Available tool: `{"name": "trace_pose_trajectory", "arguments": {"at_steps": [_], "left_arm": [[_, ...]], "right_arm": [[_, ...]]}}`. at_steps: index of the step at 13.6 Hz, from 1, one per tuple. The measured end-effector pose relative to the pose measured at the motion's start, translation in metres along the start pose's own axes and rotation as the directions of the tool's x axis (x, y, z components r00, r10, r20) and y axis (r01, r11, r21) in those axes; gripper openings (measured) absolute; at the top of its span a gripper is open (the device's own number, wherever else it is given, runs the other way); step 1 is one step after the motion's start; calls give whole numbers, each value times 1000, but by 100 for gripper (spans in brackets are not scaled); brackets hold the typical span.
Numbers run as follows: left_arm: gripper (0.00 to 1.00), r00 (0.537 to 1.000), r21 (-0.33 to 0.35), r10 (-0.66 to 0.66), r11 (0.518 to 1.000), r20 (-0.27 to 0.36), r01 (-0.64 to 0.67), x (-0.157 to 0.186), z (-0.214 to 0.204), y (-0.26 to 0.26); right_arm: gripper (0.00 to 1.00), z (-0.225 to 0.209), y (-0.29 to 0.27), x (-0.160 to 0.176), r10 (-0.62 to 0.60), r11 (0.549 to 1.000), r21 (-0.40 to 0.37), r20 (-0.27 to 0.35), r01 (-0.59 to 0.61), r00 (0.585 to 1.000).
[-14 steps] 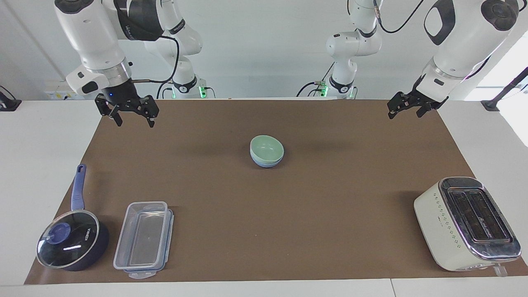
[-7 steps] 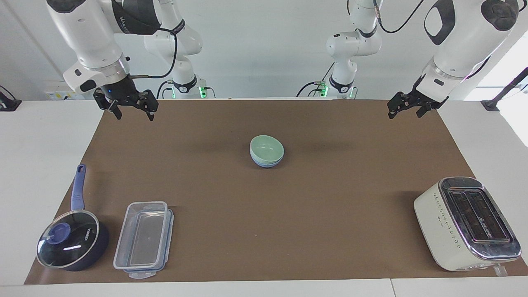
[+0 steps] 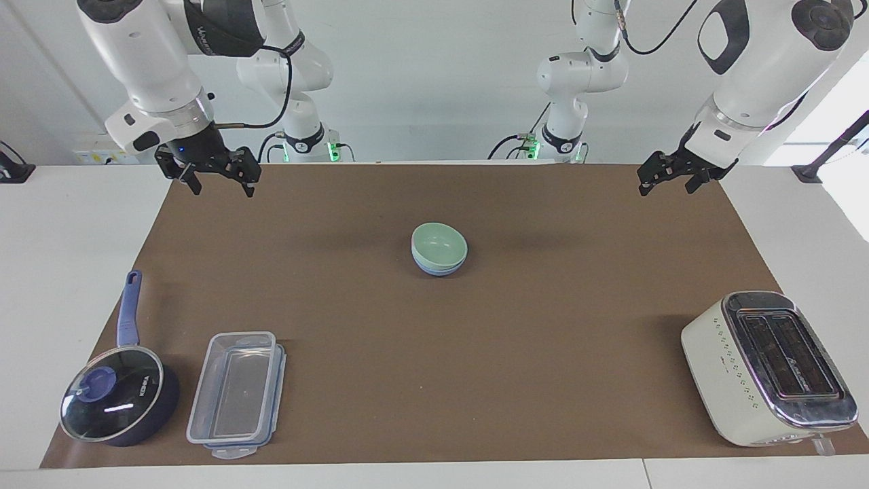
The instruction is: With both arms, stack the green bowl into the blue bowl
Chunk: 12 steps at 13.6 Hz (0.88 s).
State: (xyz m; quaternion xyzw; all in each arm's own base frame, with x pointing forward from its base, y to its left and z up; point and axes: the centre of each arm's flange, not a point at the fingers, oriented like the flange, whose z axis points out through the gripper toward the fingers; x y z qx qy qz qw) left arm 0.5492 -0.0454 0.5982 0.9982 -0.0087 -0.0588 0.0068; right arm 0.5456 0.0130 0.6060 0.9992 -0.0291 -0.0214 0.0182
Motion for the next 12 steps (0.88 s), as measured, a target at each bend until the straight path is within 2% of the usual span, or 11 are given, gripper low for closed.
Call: {"name": "trace_pose_trajectory", "arguments": {"at_steps": [10,12], "left_arm": [[100,1000,0,0,1000,0,0,0,0,0],[100,1000,0,0,1000,0,0,0,0,0]], "right_arm": [[100,-2,-4,-2,24,1000,11,-3,-23,1000],[100,-2,-7,-2,42,999,35,0,-42,999]]}}
